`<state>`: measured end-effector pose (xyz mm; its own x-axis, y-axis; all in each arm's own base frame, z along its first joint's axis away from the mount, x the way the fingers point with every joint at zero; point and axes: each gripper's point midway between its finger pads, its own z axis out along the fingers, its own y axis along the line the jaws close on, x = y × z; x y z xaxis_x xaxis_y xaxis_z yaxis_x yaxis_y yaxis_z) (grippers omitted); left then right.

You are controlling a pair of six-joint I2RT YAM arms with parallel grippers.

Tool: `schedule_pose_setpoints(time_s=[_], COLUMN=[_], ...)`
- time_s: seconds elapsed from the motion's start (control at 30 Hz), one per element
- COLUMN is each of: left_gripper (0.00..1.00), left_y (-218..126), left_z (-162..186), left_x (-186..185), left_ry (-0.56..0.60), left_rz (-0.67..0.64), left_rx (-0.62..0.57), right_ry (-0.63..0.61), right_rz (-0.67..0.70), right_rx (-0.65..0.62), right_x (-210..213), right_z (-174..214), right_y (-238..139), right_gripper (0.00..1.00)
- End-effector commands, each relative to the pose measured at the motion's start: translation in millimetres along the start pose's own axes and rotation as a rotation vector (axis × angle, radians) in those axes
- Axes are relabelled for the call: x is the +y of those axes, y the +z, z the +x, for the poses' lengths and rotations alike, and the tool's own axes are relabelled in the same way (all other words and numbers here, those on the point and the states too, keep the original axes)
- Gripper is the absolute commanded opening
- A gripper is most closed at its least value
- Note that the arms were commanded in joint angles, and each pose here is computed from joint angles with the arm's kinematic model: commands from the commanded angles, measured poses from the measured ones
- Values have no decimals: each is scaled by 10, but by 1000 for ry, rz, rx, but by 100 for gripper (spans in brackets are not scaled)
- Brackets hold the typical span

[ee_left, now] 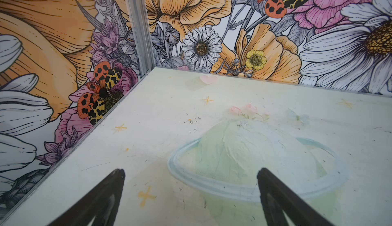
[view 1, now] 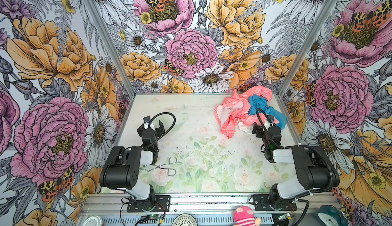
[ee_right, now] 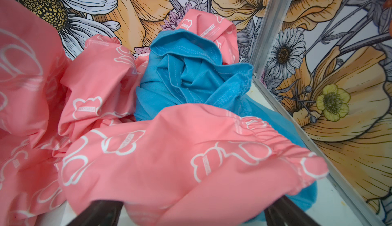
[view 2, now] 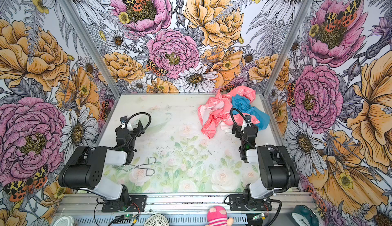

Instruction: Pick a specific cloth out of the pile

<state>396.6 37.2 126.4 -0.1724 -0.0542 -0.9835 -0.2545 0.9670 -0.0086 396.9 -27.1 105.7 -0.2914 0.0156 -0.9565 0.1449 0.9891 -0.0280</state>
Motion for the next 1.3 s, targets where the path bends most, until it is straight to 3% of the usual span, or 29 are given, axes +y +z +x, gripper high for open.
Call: schedule_pose_setpoints(time_s=[0.0,0.17,0.37,0.67,0.8,1.03,1.27], left_gripper=[99,99,99,99,99,99,99], left_y=[21,3,-260,-568,-816,-1263,-1597], left_z=[-57,-62,-226,-511,-821,-1415,-1613], left_x=[-36,-28,20,-171,-328,-556,-862], left_ry=[-9,-10,-33,24,-36,-274,-261], left_rz=[21,16,23,9,50,225,458], left_rx=[-14,-22,-121,-126,-147,-189,-73], right_ry=[17,18,19,152,222,413,756], right_rz=[25,25,39,8,-69,-174,-178], right_rx=[-32,-37,-66,-63,-44,39,111], right_x=[-52,-53,-79,-106,3,196,255], right_z=[-84,-91,-317,-795,-915,-900,-543], right_y=[11,1,-185,-787,-962,-1001,-862], right_gripper=[99,99,99,99,100,99,86])
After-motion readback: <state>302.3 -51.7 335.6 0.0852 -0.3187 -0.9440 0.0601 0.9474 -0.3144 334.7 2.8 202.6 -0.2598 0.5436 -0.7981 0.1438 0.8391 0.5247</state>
